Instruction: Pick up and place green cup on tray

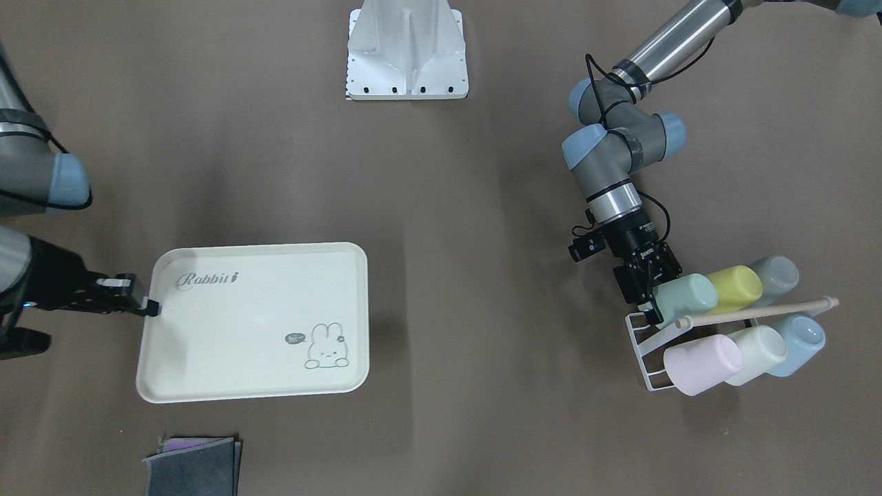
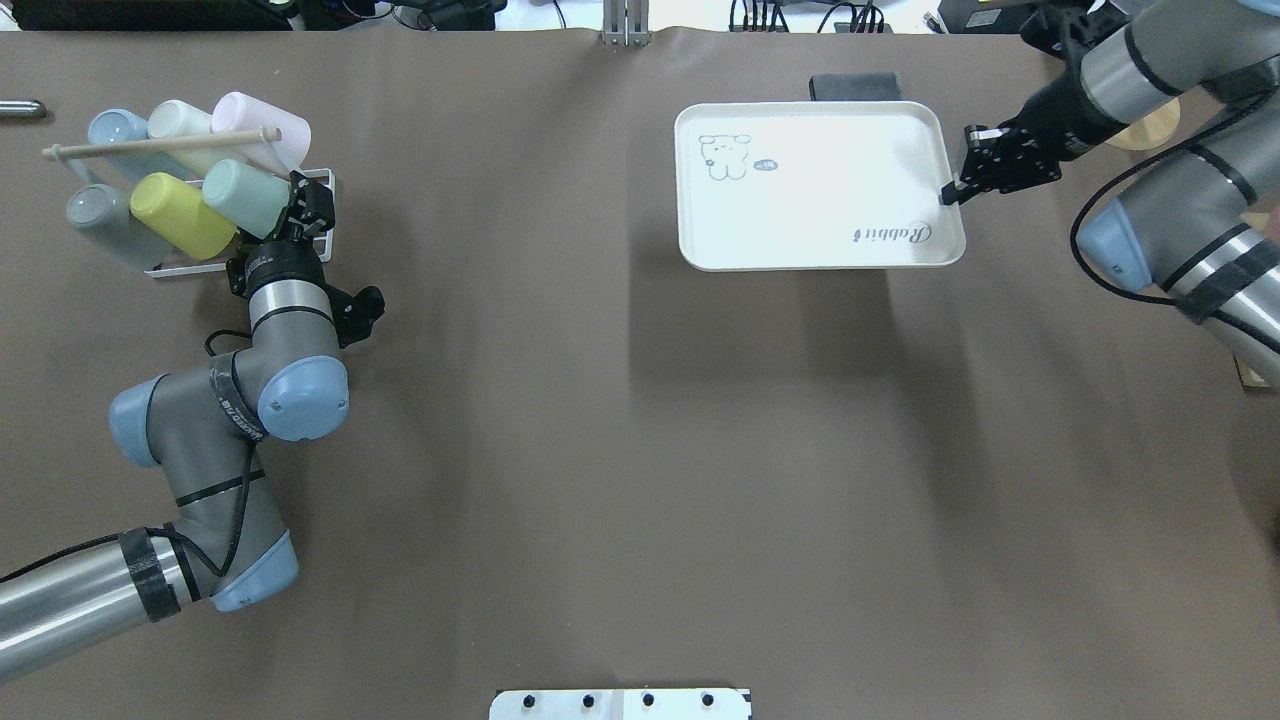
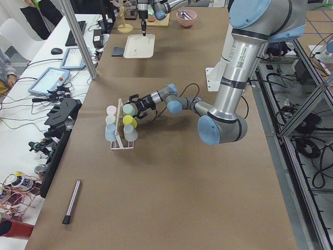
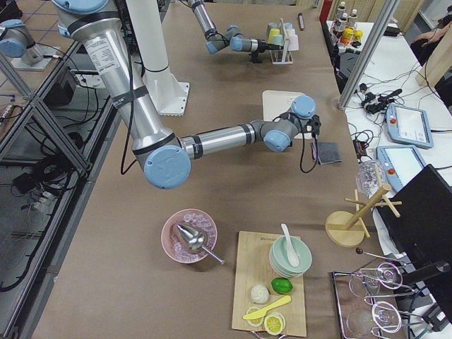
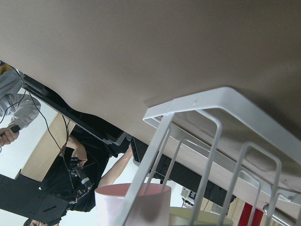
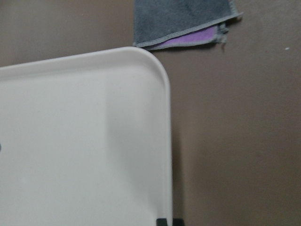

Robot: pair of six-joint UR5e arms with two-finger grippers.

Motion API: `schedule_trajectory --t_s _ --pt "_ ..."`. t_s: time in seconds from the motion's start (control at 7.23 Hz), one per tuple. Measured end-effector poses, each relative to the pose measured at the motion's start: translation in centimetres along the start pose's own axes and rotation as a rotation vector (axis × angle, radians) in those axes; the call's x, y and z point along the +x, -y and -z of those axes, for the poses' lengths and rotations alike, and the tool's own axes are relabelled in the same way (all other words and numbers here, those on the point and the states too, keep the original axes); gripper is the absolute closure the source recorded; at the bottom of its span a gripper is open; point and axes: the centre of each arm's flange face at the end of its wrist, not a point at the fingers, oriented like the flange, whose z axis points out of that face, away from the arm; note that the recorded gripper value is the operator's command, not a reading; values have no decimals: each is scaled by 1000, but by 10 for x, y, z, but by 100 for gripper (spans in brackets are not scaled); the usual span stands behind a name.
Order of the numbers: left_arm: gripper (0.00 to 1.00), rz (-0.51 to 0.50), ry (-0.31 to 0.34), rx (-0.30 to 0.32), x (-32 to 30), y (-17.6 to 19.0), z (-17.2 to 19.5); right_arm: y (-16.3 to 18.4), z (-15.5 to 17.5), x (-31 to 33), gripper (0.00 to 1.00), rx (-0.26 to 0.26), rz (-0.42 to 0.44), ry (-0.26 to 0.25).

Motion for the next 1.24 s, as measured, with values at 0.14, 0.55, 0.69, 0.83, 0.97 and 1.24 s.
schedule_trajectory --t_s 0.14,0.55,0.69,0.83,0.97,1.24 --pt "2 3 2 1 1 0 0 -29 -33 -45 100 15 -9 -10" --pt "2 -3 -2 0 6 2 -3 -105 -105 -120 100 45 -7 -6" --pt "3 -5 -3 -1 8 3 -3 -117 -119 -127 100 52 -8 8" --pt "4 -6 -3 -2 8 3 -4 -124 -129 -130 100 59 -9 11" --pt "10 -7 -4 -2 9 3 -4 -126 -138 -132 100 63 -8 8" --pt "15 -7 -4 -3 9 3 -4 -125 -155 -139 100 71 -6 -2"
